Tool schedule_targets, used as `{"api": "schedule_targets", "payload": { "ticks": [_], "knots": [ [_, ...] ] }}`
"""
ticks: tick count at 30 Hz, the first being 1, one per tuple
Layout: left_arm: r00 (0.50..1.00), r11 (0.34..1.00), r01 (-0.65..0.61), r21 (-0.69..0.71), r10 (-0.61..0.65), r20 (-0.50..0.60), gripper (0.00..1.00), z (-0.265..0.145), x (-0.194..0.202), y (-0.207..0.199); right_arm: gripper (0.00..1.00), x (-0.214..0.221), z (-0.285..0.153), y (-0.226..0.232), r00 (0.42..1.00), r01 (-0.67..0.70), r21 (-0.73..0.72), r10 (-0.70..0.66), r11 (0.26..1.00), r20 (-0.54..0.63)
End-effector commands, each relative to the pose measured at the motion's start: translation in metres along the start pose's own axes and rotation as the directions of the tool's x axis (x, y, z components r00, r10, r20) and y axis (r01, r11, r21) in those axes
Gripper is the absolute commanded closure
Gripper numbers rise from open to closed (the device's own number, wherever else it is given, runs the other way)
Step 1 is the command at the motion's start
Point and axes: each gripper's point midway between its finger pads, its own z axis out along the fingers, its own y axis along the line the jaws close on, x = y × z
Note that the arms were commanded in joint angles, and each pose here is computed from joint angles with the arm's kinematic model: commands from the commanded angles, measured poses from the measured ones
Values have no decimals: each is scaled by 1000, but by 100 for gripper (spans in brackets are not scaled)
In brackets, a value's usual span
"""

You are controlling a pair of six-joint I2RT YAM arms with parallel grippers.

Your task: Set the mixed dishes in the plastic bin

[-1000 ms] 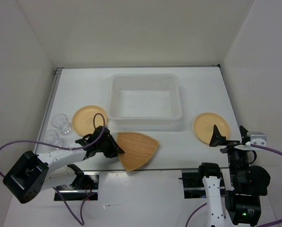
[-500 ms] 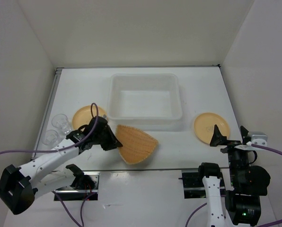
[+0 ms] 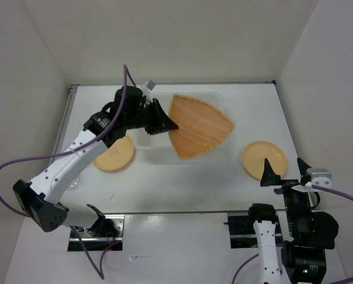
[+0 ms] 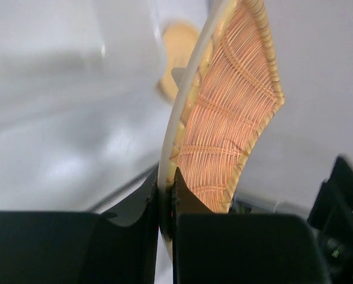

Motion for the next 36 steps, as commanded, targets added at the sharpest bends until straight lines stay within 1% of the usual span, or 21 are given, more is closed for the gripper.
{"api": "schedule_targets", "payload": {
  "ticks": [1, 3, 4, 6, 7, 9, 10, 11, 12, 13, 14, 15, 17, 21, 23, 24, 27, 28, 33, 34, 36],
  "knots": [
    [972, 998, 27, 50, -38, 234, 100, 1, -67, -27, 2, -9, 5, 1, 999, -8, -9, 9, 1000, 40],
    [953, 995, 93, 17, -94, 287, 100, 21, -93, -13, 2, -8, 8, -2, 1000, -10, 6, 9, 1000, 30],
    [949, 992, 125, -16, -114, 294, 100, 41, -103, -4, 2, -6, 10, -2, 1000, -10, 5, 10, 1000, 21],
    [937, 984, 173, -29, -156, 312, 100, 63, -116, 2, 2, -6, 10, -4, 1000, -11, 16, 10, 1000, 20],
    [933, 973, 219, -73, -187, 307, 100, 88, -118, 20, 2, -5, 13, -2, 1000, -11, 4, 11, 1000, 10],
    [905, 960, 272, -60, -234, 354, 100, 100, -136, 19, 2, -4, 15, 2, 1000, -3, -21, 3, 1000, 2],
    [893, 952, 293, -89, -239, 381, 100, 114, -138, 27, 2, -2, 17, 6, 1000, 11, -52, -11, 999, -7],
    [855, 934, 330, -139, -234, 463, 100, 114, -147, 40, 2, -1, 20, 6, 1000, 10, -53, -11, 999, -16],
    [841, 926, 347, -150, -236, 488, 100, 119, -144, 41, 2, -1, 20, 6, 1000, 10, -53, -11, 999, -16],
    [803, 908, 398, -134, -274, 530, 100, 117, -151, 44, 2, -1, 20, 2, 1000, 10, -30, -11, 999, -17],
    [787, 898, 416, -142, -277, 552, 100, 123, -148, 48, 2, -2, 17, 1, 1000, -2, -17, 2, 1000, -8],
    [757, 890, 431, -150, -265, 598, 100, 122, -154, 57, 2, -2, 17, -1, 1000, -2, -8, 2, 1000, -8],
    [750, 871, 454, -187, -261, 608, 100, 134, -147, 72, 2, -4, 14, 2, 1000, -1, -21, 1, 1000, 5],
    [759, 837, 488, -247, -267, 594, 100, 163, -133, 105, 2, -6, 11, 2, 1000, 0, -21, 0, 1000, 15],
    [763, 829, 498, -256, -278, 584, 100, 173, -129, 113, 2, -7, 9, 2, 1000, 1, -20, -1, 1000, 26],
    [772, 816, 504, -283, -278, 572, 100, 183, -121, 120, 2, -7, 9, 1, 1000, 1, -11, -1, 1000, 26],
    [751, 765, 562, -315, -312, 582, 100, 189, -109, 140, 2, -11, 7, -1, 999, 3, -1, -2, 1000, 44],
    [752, 749, 571, -336, -313, 580, 100, 190, -102, 151, 2, -11, 7, -1, 999, 3, -1, -2, 1000, 44],
    [760, 741, 571, -354, -315, 568, 100, 196, -92, 164, 2, -7, 8, -1, 999, 2, -1, -2, 1000, 35],
    [759, 751, 570, -333, -327, 563, 99, 199, -94, 159, 2, -7, 8, -1, 999, 2, -1, -2, 1000, 35],
    [783, 758, 549, -352, -320, 533, 78, 204, -87, 163, 2, -6, 11, -1, 1000, 1, -2, -1, 1000, 26]
  ]
}}
